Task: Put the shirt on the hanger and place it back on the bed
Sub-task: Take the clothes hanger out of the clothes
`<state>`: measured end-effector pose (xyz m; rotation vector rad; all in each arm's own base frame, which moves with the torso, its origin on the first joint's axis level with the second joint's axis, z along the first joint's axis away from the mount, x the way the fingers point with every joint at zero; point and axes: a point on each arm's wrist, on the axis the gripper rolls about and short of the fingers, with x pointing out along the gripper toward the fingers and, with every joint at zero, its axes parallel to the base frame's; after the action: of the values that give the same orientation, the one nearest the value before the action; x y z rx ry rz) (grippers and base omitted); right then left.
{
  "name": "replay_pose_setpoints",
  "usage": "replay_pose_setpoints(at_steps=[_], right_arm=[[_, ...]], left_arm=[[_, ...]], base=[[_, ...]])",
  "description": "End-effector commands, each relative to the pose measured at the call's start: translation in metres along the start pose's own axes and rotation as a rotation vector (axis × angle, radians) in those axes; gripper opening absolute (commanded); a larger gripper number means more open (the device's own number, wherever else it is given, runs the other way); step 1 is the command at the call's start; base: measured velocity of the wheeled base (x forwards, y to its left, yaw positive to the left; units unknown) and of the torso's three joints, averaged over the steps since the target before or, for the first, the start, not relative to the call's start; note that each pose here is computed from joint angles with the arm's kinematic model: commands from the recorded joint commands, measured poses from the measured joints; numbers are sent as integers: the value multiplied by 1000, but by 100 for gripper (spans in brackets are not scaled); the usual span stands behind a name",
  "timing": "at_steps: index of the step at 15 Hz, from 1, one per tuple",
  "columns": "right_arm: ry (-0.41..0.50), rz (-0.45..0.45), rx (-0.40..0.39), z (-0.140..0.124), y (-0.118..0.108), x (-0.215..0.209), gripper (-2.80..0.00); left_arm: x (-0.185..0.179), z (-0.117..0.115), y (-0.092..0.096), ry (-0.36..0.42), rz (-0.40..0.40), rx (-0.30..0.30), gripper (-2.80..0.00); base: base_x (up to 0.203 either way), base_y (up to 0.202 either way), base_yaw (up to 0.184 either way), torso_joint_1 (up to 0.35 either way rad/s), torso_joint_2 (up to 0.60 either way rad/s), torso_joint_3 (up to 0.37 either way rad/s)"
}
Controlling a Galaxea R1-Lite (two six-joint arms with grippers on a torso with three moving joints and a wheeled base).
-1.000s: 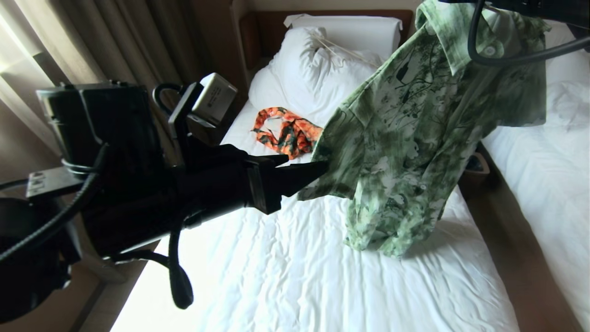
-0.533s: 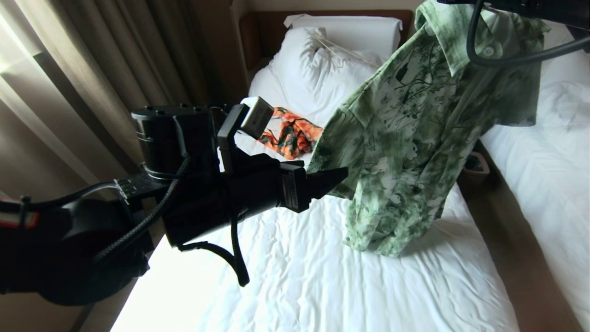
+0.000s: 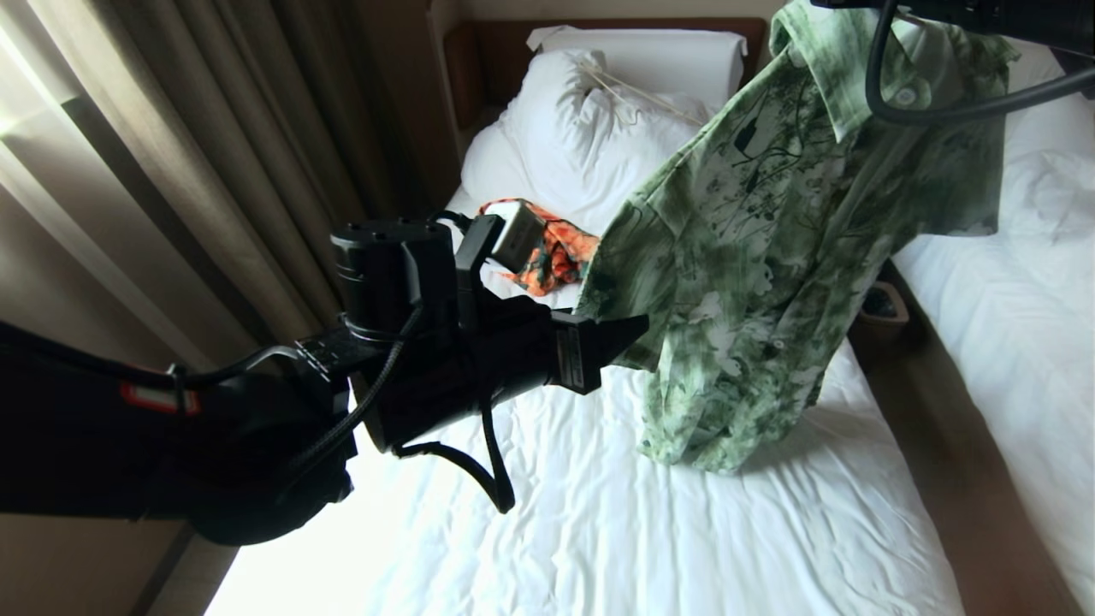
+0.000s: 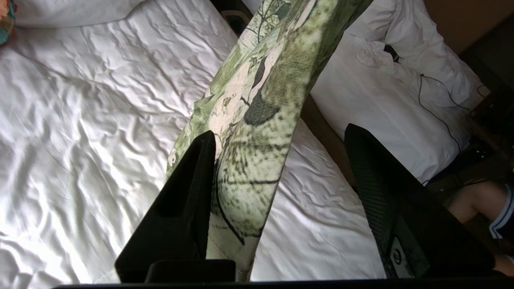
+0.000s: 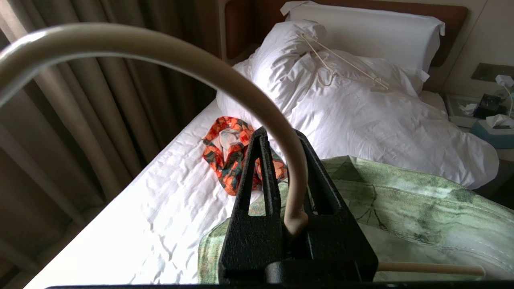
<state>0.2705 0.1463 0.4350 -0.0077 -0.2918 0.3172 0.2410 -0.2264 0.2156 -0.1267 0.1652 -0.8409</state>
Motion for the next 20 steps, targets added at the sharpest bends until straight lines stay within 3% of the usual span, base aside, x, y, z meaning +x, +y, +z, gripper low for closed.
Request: replay_pose_setpoints(at_steps=[1,9,14,20], right_arm=[[2,0,-2,-1,0,1,-280],[-6,-13,-3,2,-3,-2,-280],[-19,-30,-8,8,-9,-6,-280],[-21,-60,-17,9,-19,-6,-280]], left_arm=[[2,0,0,-1,-1,-2,-280],[-23,4,-1,-31,15,-6,-280],[-31,-19,4,45,66,-18,-280],[-31,-36,25,104,130,-51,-280]], base=[[0,0,0,0,0,0],[0,0,0,0,0,0],[0,0,0,0,0,0],[0,0,0,0,0,0]])
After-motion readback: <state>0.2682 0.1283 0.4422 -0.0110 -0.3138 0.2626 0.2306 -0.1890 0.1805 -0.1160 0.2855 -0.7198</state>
